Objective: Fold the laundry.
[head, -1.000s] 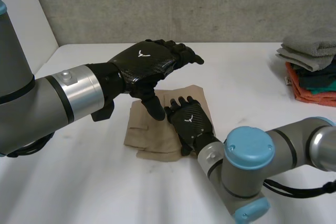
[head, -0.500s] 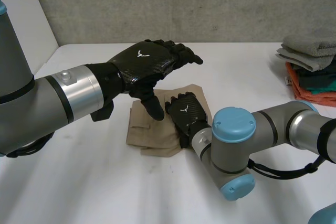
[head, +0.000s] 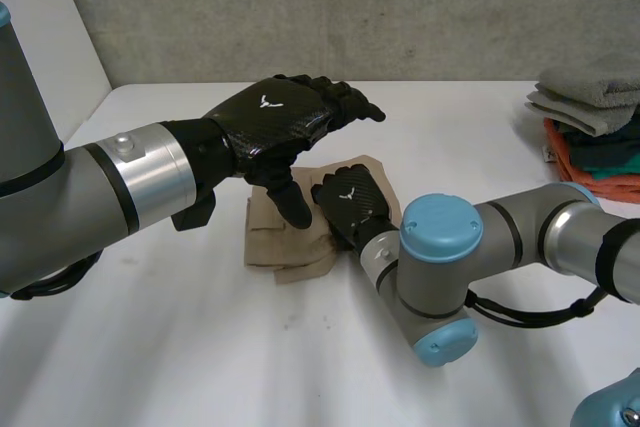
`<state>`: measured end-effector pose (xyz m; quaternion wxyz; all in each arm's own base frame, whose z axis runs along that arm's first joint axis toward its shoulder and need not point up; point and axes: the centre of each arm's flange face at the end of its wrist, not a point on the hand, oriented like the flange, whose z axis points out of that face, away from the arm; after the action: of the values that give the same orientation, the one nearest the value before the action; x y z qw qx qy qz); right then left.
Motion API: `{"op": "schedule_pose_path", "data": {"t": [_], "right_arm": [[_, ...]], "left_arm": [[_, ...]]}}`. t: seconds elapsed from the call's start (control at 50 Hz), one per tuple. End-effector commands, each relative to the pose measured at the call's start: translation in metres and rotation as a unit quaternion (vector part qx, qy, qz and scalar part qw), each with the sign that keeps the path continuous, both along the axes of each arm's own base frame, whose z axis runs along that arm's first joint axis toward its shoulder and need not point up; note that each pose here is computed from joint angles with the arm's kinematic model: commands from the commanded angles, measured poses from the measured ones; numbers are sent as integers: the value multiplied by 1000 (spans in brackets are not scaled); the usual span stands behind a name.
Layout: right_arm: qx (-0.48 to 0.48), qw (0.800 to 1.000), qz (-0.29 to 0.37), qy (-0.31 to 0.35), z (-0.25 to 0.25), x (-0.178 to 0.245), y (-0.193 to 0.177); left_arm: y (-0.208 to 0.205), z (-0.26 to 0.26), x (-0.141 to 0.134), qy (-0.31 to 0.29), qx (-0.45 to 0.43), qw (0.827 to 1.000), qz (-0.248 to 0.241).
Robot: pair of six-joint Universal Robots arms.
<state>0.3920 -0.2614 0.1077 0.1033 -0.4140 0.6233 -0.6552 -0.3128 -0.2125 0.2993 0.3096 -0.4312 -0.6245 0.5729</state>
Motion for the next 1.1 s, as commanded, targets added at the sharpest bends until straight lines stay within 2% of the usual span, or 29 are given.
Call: {"op": "schedule_pose_path", "data": {"t": [0.02,0.24,0.4,0.58,0.68,0.84,0.92,1.0,1.1], "right_arm": [[10,1000,-2,-25,6,3,-4],[17,1000,14,-20,-4,9,-7],[-15,999,7,-43,19,14,-20],[-100,992,-29,-65,63,-9,-83],[-168,981,-28,-98,97,-21,-117],[-282,945,-56,-157,169,-70,-179],[-330,925,-80,-173,205,-116,-213],[-354,916,-102,-157,215,-163,-239],[-350,921,-108,-131,208,-211,-259]], "left_arm": [[0,0,0,0,0,1000,0],[-1,0,0,0,0,1000,1],[-1,1,1,1,-1,1000,2],[2,11,3,8,-15,1000,3],[0,19,9,13,-26,1000,13],[-4,26,16,30,-16,999,28],[-8,28,19,37,-8,999,35],[-10,29,19,42,-13,998,38],[-10,29,19,43,-14,998,37]]}}
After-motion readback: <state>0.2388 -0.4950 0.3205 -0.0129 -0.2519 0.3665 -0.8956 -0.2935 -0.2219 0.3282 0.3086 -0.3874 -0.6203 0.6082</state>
